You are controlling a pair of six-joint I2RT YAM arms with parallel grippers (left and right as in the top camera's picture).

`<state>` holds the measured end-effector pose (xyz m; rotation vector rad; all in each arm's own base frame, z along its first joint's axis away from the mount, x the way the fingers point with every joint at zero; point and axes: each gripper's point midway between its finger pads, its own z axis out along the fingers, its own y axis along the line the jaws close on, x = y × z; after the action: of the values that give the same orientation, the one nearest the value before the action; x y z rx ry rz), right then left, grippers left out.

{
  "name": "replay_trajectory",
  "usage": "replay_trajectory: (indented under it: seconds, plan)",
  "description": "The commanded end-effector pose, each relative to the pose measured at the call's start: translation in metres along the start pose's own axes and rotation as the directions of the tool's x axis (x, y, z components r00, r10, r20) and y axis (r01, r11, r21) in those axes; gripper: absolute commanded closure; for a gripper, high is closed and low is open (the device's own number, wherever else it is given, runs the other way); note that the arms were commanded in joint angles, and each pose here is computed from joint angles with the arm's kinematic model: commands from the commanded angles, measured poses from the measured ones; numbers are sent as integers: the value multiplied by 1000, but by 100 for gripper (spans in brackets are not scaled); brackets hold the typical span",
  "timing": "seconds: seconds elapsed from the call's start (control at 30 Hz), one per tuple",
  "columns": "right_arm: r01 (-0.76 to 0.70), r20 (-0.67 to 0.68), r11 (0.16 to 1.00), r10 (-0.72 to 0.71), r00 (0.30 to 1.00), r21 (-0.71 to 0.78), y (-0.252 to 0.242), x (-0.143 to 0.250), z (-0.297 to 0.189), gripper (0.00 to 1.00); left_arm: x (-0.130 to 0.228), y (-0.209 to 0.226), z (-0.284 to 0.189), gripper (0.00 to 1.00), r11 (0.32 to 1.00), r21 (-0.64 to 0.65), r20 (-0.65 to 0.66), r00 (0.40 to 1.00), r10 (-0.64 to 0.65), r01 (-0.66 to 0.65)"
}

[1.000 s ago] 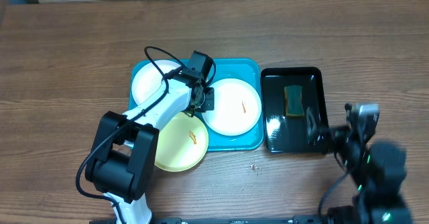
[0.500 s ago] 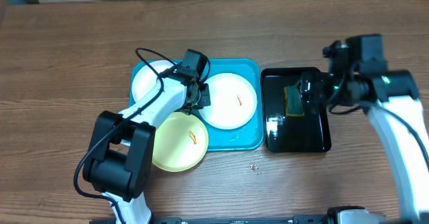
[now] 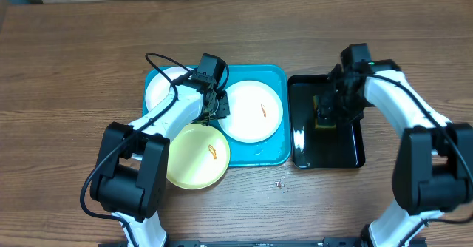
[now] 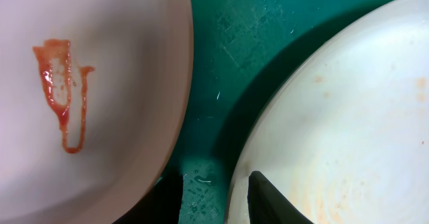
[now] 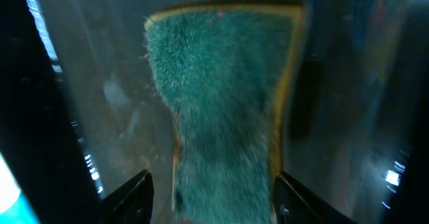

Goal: Clean dirty plates on tray and stack at the side
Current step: 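Reach the right gripper into the black tray and grasp the sponge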

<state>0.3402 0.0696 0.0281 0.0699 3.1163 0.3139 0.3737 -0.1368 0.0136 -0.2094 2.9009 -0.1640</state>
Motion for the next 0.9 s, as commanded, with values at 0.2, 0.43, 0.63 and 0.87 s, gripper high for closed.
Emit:
replay_trajectory:
  seconds: [0.2, 0.43, 0.63, 0.87]
  plan:
    - [37, -66, 997, -33, 997, 66, 0, 10, 27, 76, 4, 5, 5, 66, 1000, -23, -8, 1000, -2, 2]
    - [14, -85, 998, -8, 996, 68, 4, 8, 8, 60, 2, 4, 5, 60, 1000, -20, -3, 1000, -2, 2]
    - [24, -7, 992, -23, 1000, 127, 1, -18, -15, 40, 3, 4, 5, 60, 1000, -21, -4, 1000, -1, 1]
    - [23, 21, 987, -27, 999, 159, -12, -16, 12, 40, 6, -2, 6, 69, 1000, 4, -18, 1000, 5, -5]
